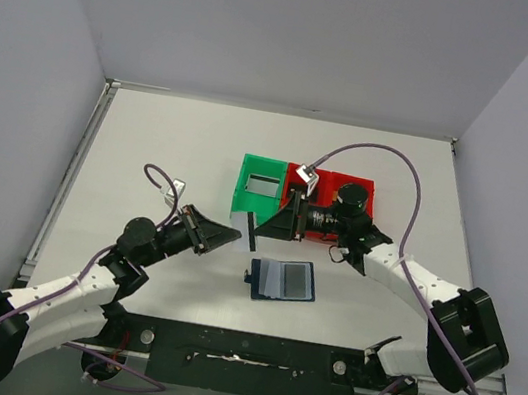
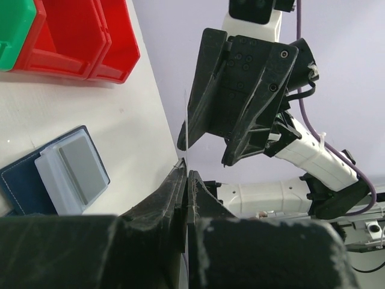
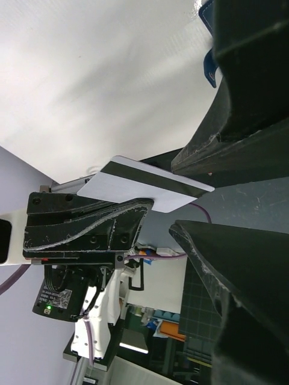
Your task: Take the credit cards out of the card holder
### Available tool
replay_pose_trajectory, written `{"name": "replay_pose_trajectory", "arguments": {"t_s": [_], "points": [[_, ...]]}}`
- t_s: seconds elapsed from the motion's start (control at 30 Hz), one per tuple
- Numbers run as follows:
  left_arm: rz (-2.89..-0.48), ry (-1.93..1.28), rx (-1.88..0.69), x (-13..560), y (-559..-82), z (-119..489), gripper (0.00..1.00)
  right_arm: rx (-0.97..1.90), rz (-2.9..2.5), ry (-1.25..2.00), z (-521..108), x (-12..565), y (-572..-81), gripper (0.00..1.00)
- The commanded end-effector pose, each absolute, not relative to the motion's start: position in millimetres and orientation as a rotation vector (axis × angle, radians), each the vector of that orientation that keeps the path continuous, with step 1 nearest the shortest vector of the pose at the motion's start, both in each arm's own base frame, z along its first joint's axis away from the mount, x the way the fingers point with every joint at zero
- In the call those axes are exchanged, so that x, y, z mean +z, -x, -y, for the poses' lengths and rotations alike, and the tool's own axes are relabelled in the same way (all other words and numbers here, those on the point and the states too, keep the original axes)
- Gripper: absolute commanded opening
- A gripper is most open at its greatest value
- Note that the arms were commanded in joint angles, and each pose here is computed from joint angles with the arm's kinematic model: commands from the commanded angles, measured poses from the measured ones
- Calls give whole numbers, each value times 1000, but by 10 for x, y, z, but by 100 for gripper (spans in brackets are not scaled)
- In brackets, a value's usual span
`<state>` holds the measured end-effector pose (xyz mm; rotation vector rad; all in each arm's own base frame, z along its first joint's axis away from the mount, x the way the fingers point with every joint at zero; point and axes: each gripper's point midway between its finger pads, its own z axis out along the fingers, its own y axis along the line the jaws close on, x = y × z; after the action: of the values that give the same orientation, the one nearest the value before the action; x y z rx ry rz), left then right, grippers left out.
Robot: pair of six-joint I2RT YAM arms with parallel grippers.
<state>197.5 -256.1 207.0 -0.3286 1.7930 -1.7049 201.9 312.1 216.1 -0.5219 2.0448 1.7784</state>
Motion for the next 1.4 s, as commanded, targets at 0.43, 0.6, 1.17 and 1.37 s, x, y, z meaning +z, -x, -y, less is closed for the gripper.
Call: {"name": "replay_pose_trajectory", "arguments": {"t_s": [0.43, 0.6, 1.17, 1.37], "points": [[-1656, 203, -1833, 2454, -1880, 2633, 0, 1883, -1914, 623, -3164, 2453, -1953, 4], [-1702, 235, -1781, 2351, -1916, 2611, 23, 1854, -1926, 588, -3081, 2417, -1993, 0], [-2142, 341, -784, 1979, -2534, 1593, 71, 855, -1909, 491, -2635, 2310, -3121, 0], [-2128, 388, -649, 2066, -2798, 956, 71, 321, -1668, 773, -2670, 2369, -3343, 0]]}}
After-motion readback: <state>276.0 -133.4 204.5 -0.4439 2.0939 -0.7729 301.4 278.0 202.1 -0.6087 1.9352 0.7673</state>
